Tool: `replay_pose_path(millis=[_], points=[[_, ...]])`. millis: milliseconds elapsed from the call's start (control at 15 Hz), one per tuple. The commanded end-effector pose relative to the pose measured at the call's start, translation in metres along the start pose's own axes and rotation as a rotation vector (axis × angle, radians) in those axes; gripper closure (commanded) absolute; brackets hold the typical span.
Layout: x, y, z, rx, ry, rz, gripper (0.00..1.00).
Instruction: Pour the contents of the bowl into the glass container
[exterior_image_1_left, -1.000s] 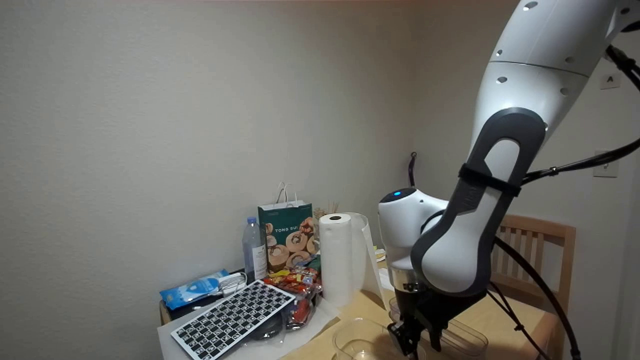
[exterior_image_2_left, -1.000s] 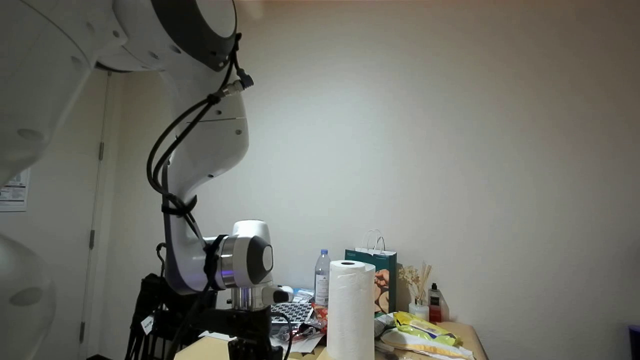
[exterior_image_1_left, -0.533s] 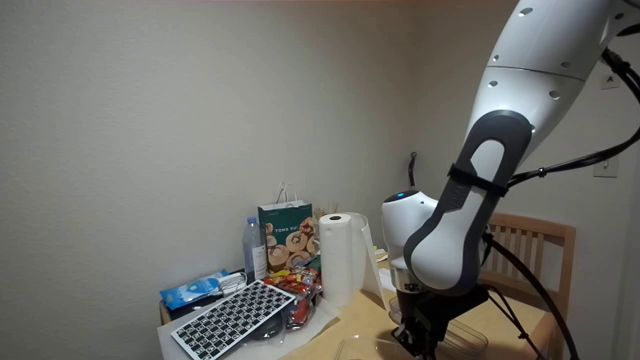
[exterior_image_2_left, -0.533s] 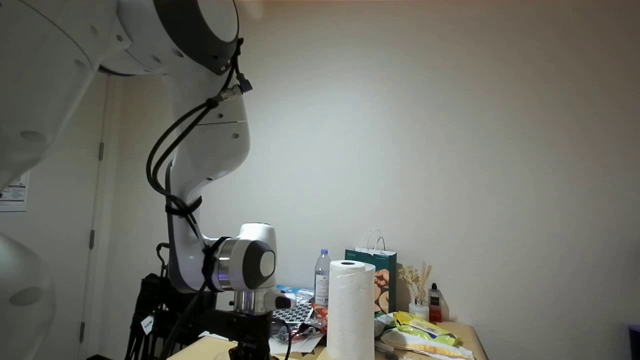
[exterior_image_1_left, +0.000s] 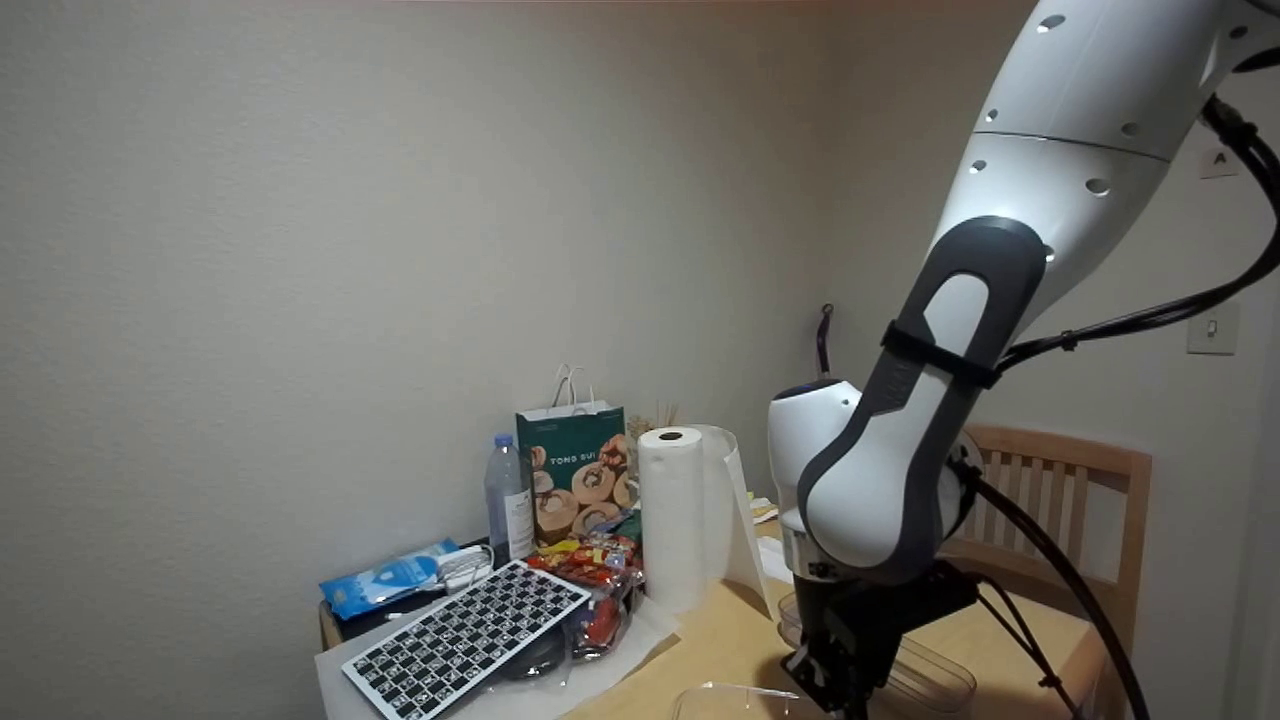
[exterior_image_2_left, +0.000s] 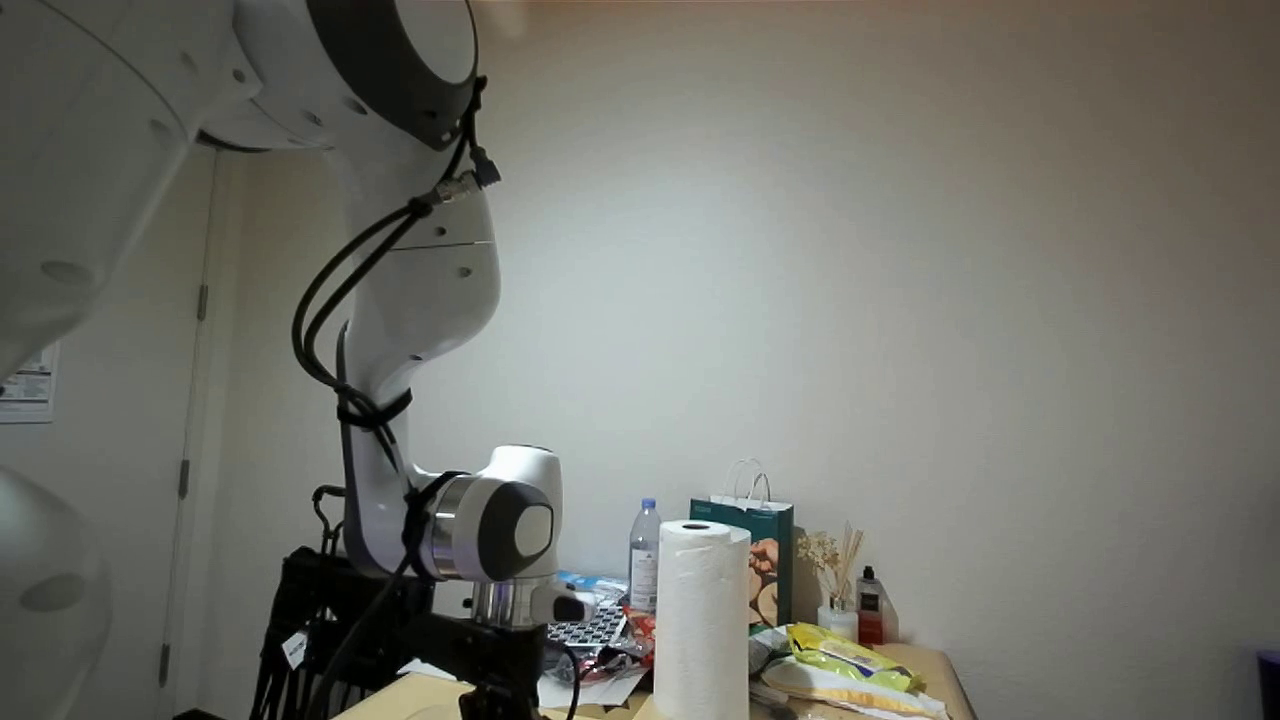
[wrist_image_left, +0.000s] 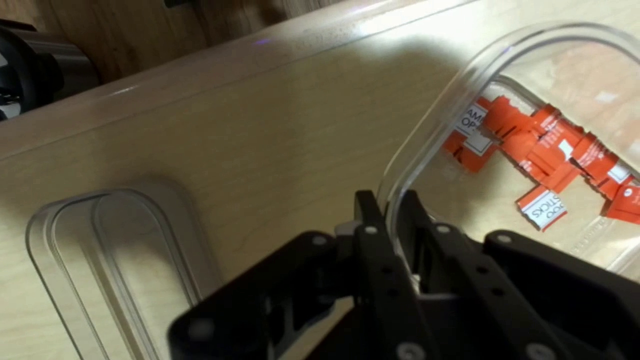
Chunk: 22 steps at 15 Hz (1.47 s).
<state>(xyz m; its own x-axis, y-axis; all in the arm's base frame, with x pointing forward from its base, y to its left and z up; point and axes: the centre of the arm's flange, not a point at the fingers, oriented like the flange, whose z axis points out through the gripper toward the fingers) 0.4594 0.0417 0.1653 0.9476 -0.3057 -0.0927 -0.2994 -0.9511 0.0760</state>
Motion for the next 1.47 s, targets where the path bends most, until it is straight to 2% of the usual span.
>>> replay_pose_path(millis=[0,133,467,733,933,1000,1067,1133,1267,1333,1400], points=[[0.000,0.006,-0.002,-0.032,-0.015,0.063,0.92],[0.006,0.013,-0.017,-0.069,0.030,0.125,0.92],[0.024,0.044,-0.087,-0.172,0.200,0.278,0.92],[0.028,0.061,-0.155,-0.262,0.286,0.322,0.92],[0.024,0.062,-0.190,-0.300,0.339,0.328,0.95],[0.020,0.061,-0.196,-0.310,0.339,0.299,0.69],[0.033,0.061,-0.184,-0.282,0.326,0.313,0.95],[0.030,0.059,-0.191,-0.285,0.333,0.311,0.93],[0.027,0.056,-0.196,-0.287,0.338,0.306,0.81],[0.027,0.056,-0.196,-0.288,0.337,0.306,0.49],[0.025,0.054,-0.189,-0.278,0.322,0.282,0.43]])
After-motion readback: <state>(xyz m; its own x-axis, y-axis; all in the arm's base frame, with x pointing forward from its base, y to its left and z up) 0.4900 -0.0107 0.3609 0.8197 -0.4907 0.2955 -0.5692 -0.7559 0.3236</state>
